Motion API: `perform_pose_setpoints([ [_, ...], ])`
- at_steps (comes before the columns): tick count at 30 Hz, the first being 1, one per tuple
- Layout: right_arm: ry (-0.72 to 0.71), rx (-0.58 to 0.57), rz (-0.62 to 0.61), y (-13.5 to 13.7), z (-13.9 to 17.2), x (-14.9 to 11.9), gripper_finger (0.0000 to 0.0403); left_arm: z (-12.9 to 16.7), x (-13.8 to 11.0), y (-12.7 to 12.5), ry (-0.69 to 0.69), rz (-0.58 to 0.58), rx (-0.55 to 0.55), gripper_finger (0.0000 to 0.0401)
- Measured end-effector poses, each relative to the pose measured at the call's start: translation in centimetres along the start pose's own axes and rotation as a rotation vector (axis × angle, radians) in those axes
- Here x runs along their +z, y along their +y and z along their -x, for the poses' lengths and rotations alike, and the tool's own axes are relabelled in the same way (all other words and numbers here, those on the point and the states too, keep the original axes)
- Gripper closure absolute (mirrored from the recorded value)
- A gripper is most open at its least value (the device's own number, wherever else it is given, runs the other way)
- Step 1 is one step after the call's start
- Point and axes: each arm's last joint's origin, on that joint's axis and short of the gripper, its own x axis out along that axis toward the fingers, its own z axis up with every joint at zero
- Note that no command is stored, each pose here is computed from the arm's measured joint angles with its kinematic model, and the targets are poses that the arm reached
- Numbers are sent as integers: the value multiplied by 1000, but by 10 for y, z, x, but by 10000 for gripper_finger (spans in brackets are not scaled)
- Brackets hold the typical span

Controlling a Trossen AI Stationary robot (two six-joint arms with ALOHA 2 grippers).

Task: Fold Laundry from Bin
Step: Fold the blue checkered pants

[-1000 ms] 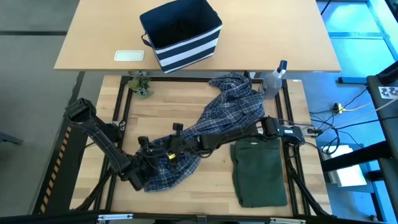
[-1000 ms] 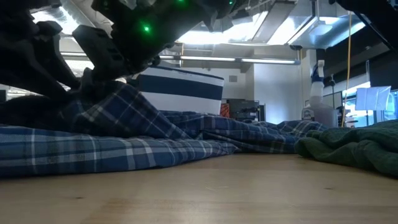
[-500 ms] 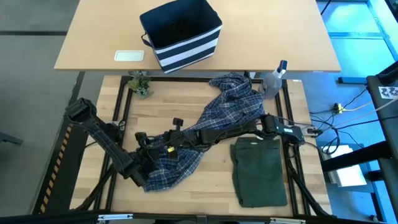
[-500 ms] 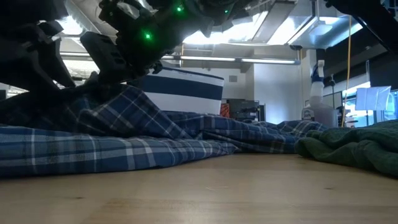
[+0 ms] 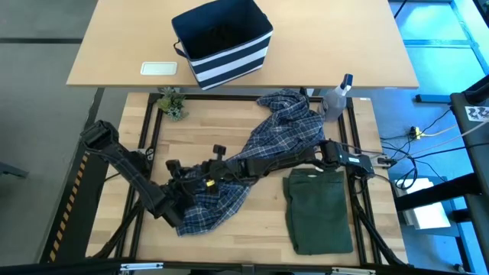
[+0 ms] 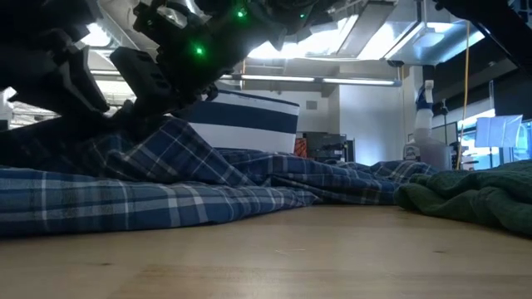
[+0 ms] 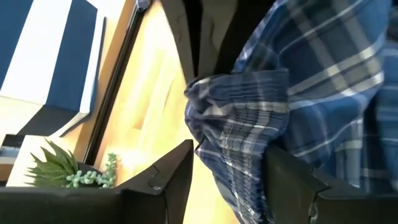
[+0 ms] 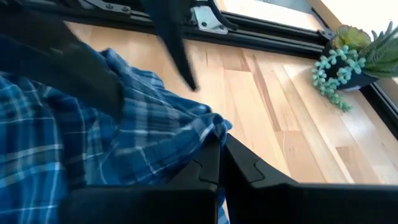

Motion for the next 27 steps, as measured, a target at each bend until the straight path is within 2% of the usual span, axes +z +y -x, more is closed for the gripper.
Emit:
perform_pose_setpoints([
  [8,8,-6,-17,-4,-1,-1,400,3,0,-1,-20,-6,0,301],
  [15,7,19,-16,-3,-1,-1,400,3,-2,3,-4,-48,27,387],
  [21,58,47,9,-3,3,-3,400,5,-4,6,31,-90,36,398],
  [27,56,252,31,14,33,14,400,33,4,7,39,-130,-32,399],
])
